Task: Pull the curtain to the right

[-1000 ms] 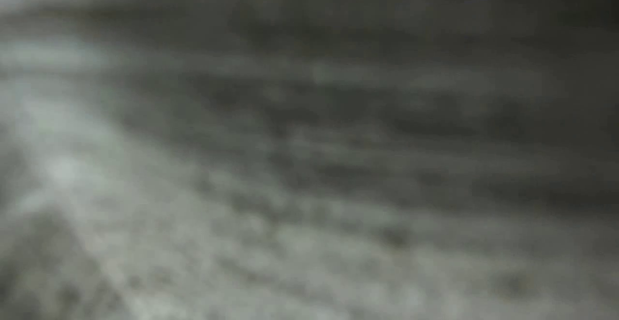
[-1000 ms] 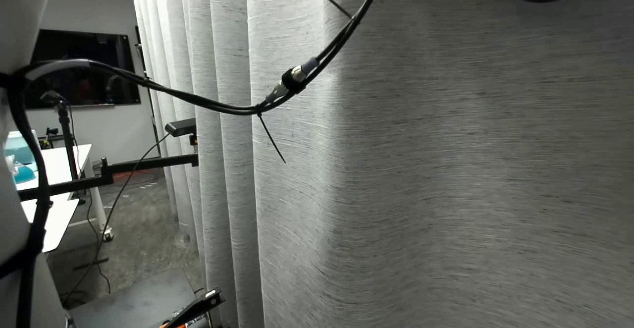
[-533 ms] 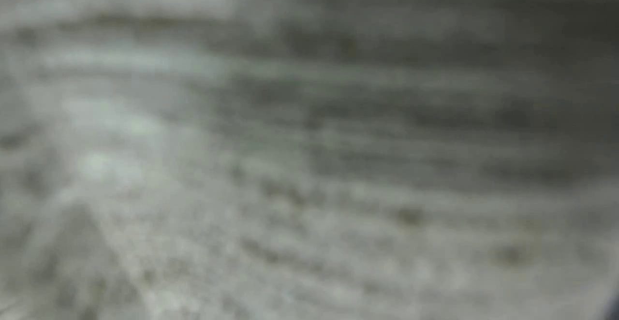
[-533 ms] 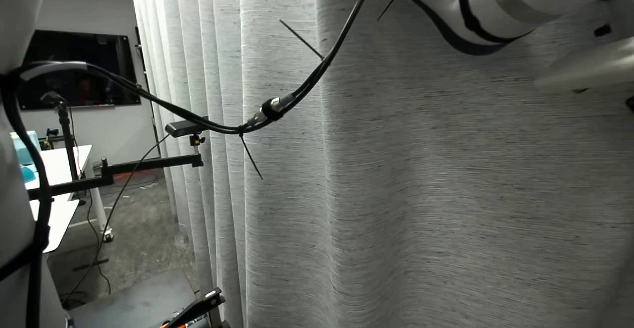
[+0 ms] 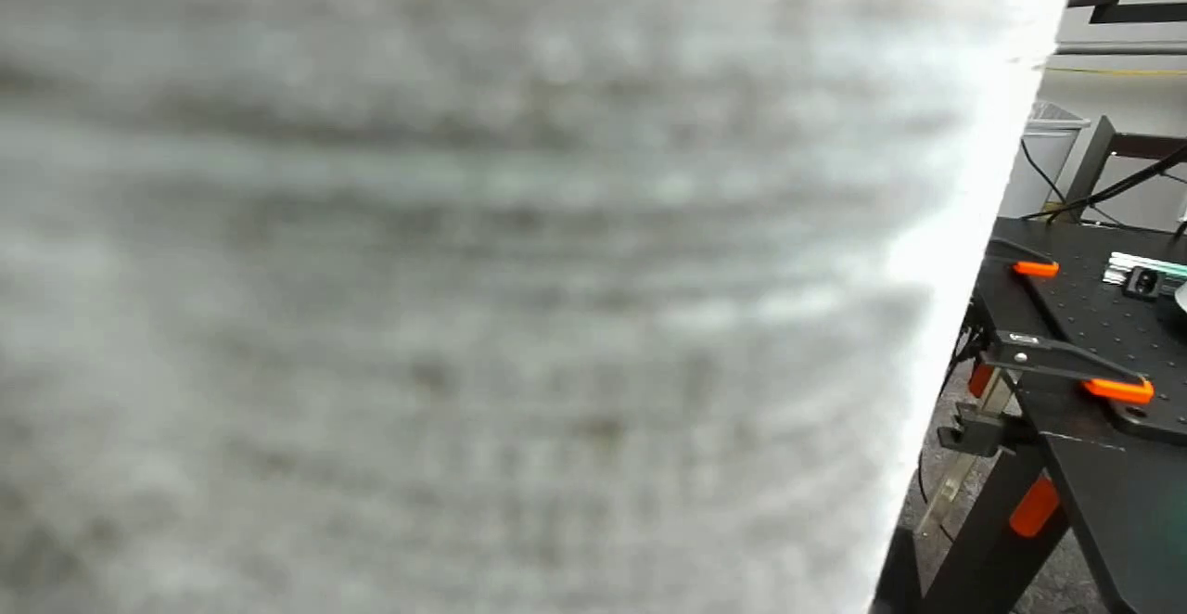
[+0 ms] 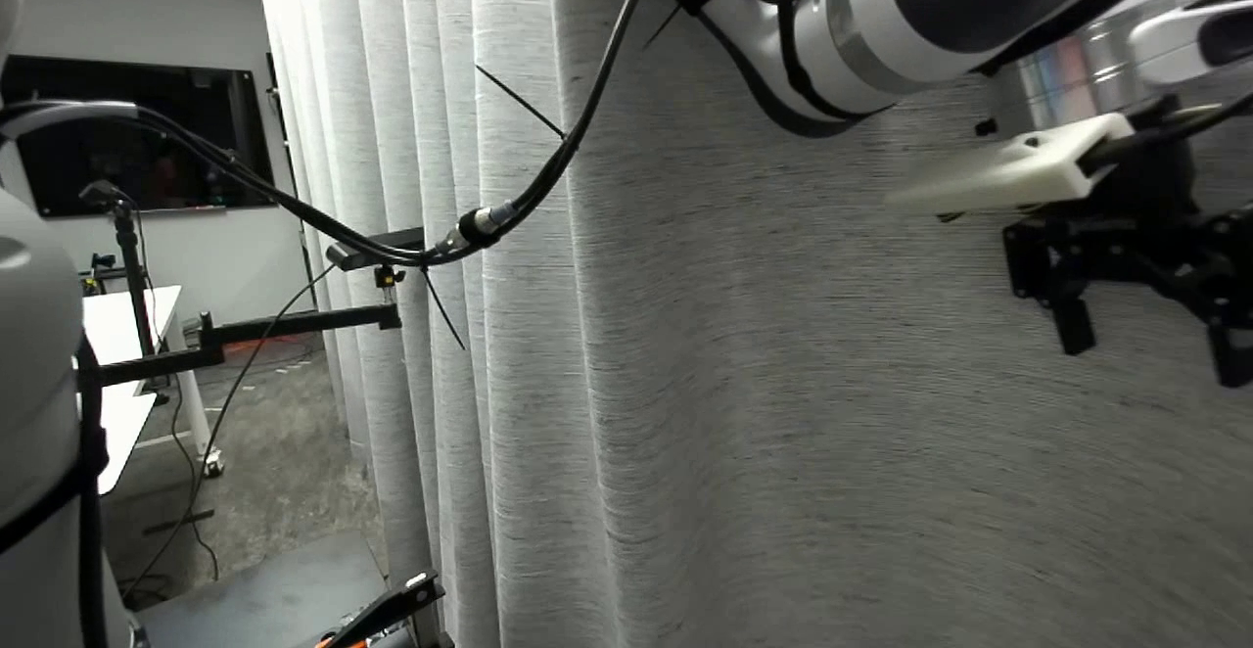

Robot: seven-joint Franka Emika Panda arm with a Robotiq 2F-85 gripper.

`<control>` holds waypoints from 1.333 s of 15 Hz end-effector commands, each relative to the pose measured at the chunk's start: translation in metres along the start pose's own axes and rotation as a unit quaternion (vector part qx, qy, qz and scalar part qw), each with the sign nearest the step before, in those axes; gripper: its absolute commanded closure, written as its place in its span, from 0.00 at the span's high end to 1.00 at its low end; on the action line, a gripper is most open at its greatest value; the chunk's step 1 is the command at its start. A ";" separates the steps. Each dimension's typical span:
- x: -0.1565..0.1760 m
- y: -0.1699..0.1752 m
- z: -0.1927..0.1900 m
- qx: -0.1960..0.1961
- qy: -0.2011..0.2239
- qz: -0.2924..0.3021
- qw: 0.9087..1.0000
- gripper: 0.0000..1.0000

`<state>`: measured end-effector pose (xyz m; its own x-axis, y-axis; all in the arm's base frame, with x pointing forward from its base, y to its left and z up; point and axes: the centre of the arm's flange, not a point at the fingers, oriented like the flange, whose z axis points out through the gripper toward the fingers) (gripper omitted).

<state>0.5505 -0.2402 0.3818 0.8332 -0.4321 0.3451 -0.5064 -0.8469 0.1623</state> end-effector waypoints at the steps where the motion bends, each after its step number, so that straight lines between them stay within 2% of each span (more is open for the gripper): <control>1: -0.056 -0.025 -0.064 0.047 -0.017 -0.085 0.995 1.00; 6: -0.092 -0.050 -0.109 0.080 -0.016 -0.206 0.975 1.00; 10: -0.113 -0.050 -0.146 0.100 -0.016 -0.255 0.962 1.00; 12: -0.123 -0.047 -0.157 0.106 -0.029 -0.270 0.957 1.00; 13: -0.104 -0.061 -0.140 0.087 -0.018 -0.256 0.963 1.00; 20: -0.108 -0.061 -0.137 0.082 -0.025 -0.256 0.963 1.00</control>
